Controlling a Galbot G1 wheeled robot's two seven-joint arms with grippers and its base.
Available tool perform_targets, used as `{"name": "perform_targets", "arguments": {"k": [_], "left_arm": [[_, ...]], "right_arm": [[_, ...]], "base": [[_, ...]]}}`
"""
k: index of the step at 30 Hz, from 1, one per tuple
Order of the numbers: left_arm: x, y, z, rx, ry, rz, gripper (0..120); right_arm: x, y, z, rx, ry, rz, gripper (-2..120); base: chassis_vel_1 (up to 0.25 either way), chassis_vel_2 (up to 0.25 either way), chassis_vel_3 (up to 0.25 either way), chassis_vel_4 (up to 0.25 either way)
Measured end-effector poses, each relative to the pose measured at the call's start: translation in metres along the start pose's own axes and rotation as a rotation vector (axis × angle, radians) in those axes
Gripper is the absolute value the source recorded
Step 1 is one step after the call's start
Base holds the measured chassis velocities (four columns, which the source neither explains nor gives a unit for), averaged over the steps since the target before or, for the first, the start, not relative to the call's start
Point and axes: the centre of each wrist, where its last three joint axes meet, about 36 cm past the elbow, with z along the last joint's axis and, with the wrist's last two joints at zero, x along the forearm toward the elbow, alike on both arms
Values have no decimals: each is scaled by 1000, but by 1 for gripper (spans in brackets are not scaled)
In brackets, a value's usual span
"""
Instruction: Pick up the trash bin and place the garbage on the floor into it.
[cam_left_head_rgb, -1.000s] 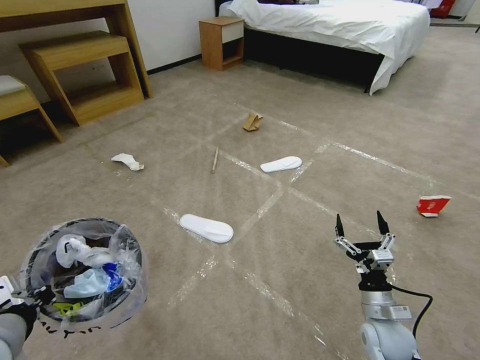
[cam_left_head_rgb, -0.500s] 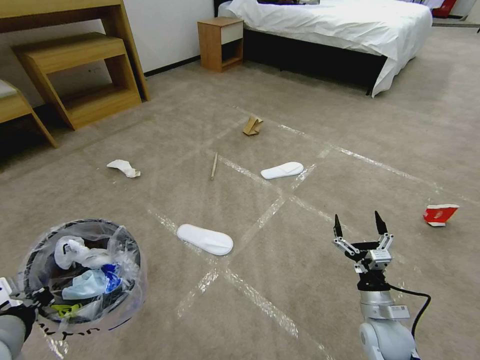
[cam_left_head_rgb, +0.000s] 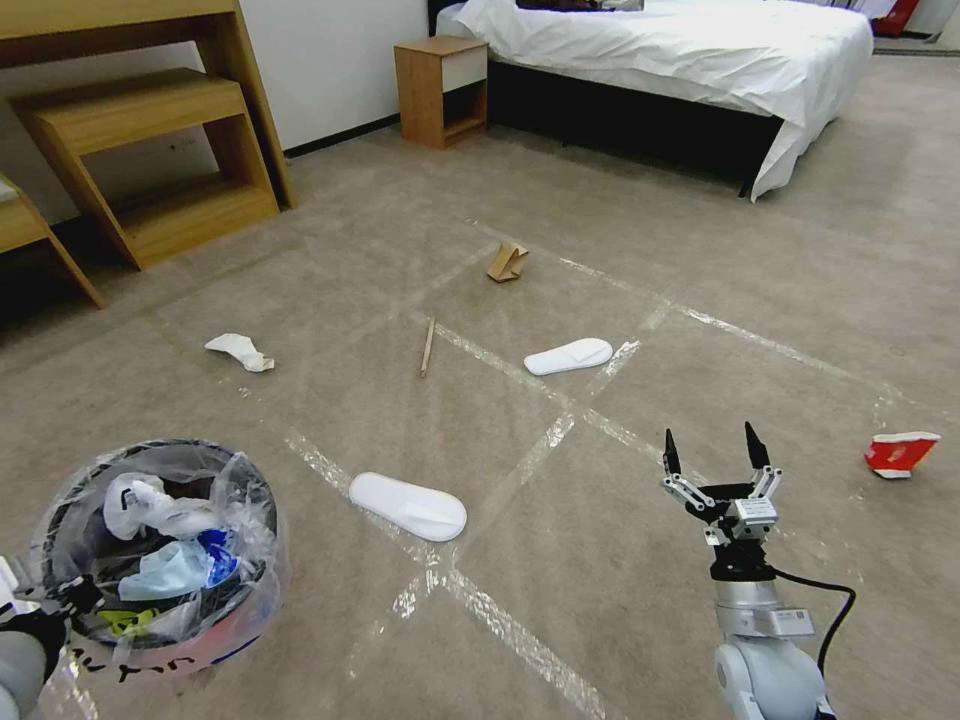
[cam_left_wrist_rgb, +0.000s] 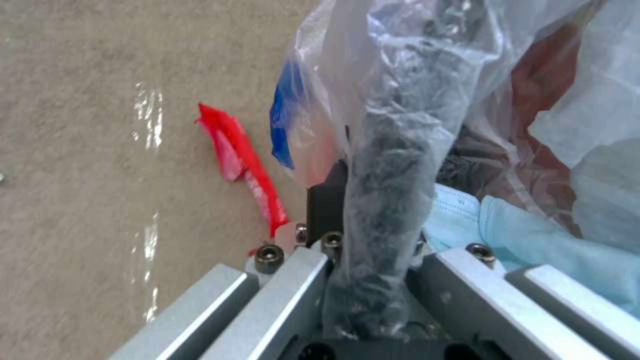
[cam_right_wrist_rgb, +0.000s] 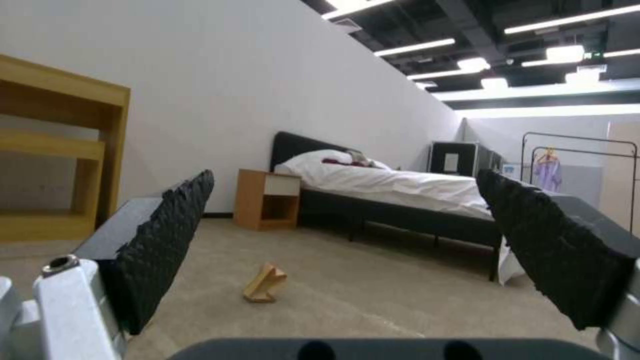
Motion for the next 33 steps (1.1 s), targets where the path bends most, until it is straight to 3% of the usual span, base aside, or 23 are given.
{"name": "perform_targets", "arguments": {"k": [33], "left_arm": [[0,-1,0,5,-2,1,0]], "right_arm": [[-5,2,7,9,-16,-13,100]], "base": [[-119,120,128,-124]]}}
